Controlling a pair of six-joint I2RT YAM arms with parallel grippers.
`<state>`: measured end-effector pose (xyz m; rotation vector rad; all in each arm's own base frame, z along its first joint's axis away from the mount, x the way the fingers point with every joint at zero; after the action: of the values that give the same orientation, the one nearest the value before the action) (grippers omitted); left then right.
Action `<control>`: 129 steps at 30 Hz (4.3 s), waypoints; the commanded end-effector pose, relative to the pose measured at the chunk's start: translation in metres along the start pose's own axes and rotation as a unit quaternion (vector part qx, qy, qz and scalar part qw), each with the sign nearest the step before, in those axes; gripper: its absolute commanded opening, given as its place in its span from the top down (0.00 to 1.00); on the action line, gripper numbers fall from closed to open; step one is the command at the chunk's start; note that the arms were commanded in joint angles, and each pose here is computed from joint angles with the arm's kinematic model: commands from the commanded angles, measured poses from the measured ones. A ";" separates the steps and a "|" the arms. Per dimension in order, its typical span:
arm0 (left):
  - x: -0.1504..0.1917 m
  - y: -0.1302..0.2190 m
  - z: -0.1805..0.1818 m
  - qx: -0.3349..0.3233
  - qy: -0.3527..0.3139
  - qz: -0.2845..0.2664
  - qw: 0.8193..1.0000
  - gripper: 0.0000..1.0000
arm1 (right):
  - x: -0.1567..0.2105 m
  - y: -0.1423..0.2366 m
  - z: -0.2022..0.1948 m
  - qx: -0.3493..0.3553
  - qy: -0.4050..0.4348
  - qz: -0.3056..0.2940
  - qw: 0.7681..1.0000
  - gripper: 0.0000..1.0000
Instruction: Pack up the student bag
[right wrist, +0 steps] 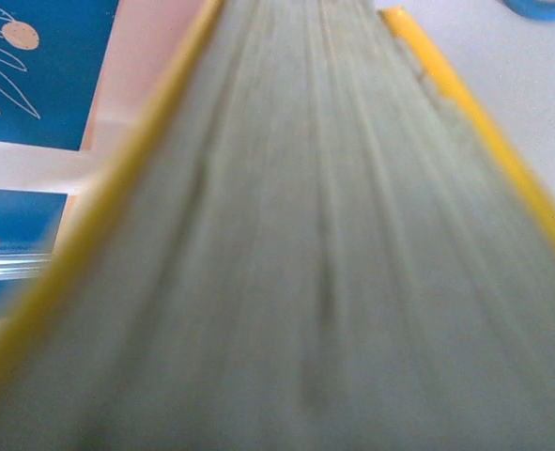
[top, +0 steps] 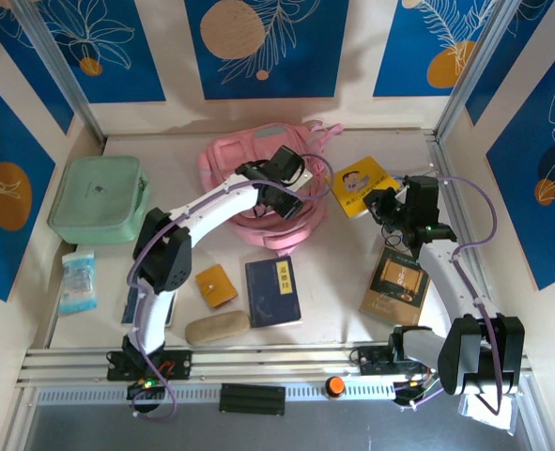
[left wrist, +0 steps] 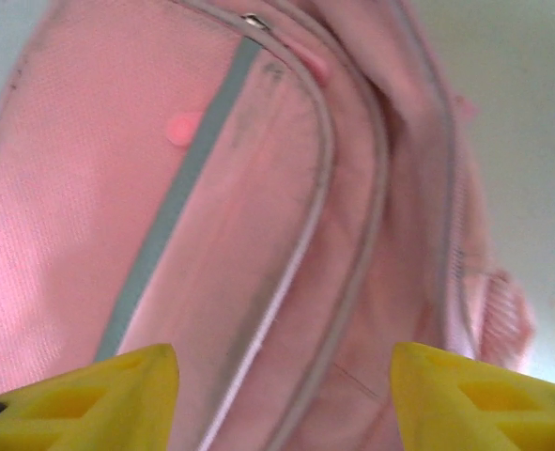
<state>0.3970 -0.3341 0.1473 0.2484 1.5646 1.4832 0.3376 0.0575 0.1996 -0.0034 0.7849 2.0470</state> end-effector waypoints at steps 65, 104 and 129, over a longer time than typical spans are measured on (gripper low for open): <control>-0.102 0.161 0.096 -0.135 0.141 -0.239 0.951 1.00 | 0.075 -0.116 0.116 -0.155 0.025 0.104 0.982 1.00; -0.035 0.085 0.152 -0.134 0.253 -0.141 0.948 1.00 | 0.124 -0.105 0.056 -0.001 -0.029 0.185 0.982 0.38; 0.067 0.106 0.144 -0.063 0.400 -0.155 0.901 0.00 | 0.229 -0.041 -0.032 0.194 0.456 0.265 0.827 0.08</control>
<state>0.4201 -0.1736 0.2290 -0.7092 1.9949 1.5015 0.2309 0.2268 0.0876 -0.5737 1.8515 2.3704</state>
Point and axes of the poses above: each hand's point on the last joint's axis, 136 mm out from that joint toward the fingers, its own y axis back along the fingers, its own z axis along the line the jaws close on, x = y × z, the point moved 2 cm from there along y, back along the fingers, and after that the axes turned 1 degree about -y, right-handed, at the moved point
